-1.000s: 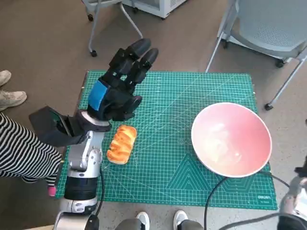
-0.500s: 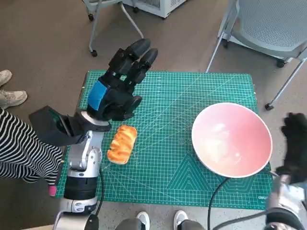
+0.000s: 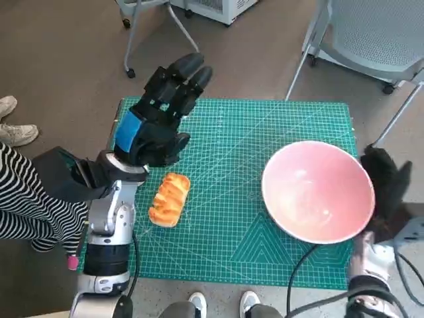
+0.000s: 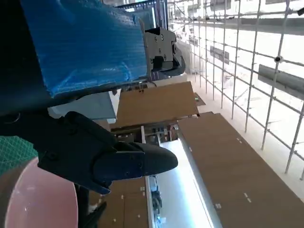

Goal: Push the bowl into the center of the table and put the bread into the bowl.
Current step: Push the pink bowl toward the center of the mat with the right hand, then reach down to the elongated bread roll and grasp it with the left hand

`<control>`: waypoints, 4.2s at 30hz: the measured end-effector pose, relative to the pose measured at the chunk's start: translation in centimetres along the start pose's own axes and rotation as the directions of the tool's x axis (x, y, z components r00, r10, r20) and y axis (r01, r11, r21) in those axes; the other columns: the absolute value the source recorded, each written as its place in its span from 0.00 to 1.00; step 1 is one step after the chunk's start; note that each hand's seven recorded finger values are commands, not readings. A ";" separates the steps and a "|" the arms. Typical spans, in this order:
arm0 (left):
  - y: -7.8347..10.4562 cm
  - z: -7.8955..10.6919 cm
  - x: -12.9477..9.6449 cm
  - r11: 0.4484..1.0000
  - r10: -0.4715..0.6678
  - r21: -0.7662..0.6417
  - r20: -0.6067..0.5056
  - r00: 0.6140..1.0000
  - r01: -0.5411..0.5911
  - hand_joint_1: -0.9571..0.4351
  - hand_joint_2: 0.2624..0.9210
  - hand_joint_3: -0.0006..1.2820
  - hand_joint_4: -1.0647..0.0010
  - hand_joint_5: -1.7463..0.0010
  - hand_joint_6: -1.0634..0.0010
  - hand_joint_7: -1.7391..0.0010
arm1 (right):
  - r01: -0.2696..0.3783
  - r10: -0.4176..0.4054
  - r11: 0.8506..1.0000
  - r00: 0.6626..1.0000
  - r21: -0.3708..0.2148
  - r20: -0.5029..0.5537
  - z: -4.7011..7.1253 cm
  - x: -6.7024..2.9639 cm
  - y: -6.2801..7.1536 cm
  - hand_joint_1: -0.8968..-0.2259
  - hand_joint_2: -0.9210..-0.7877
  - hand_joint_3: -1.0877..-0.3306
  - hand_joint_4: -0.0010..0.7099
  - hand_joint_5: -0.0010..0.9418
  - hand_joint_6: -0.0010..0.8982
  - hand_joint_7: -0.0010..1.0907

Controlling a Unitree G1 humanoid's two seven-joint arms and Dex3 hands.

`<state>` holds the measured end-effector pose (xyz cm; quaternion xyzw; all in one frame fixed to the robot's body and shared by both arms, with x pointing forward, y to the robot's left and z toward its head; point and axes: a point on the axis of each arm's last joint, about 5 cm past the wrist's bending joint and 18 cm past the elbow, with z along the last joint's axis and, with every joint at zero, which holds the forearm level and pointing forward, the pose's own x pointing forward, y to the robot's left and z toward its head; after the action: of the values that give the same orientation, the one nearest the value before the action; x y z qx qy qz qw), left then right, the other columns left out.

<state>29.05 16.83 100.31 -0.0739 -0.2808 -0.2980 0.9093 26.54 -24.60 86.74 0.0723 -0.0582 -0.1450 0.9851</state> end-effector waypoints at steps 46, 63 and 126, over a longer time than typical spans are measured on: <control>0.4 0.5 -1.0 0.999 0.007 0.040 -0.005 1.000 -0.007 0.24 1.00 0.25 1.00 0.93 1.00 0.74 | -0.283 0.281 0.950 0.959 0.133 0.033 2.5 3.14 9.9 0.43 0.00 0.24 0.21 0.00 0.11 0.41; 0.7 0.6 -1.2 0.998 0.014 0.063 -0.003 1.000 -0.014 0.24 1.00 0.25 0.99 0.94 1.00 0.75 | -0.347 0.352 0.926 0.936 0.148 -0.006 2.0 2.58 11.9 0.44 0.00 0.24 0.21 0.00 0.10 0.39; -1.1 0.9 1.0 0.999 -0.026 -0.037 0.063 0.998 0.029 0.26 0.94 0.24 0.99 0.94 1.00 0.70 | -0.497 0.505 0.847 0.637 -0.191 0.582 12.2 0.40 9.5 0.24 0.00 0.54 0.33 0.03 0.15 0.50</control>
<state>28.65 15.72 101.62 -0.0964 -0.3045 -0.3132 0.8944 27.91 -17.21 100.31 -0.0041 -0.3904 0.1178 0.9131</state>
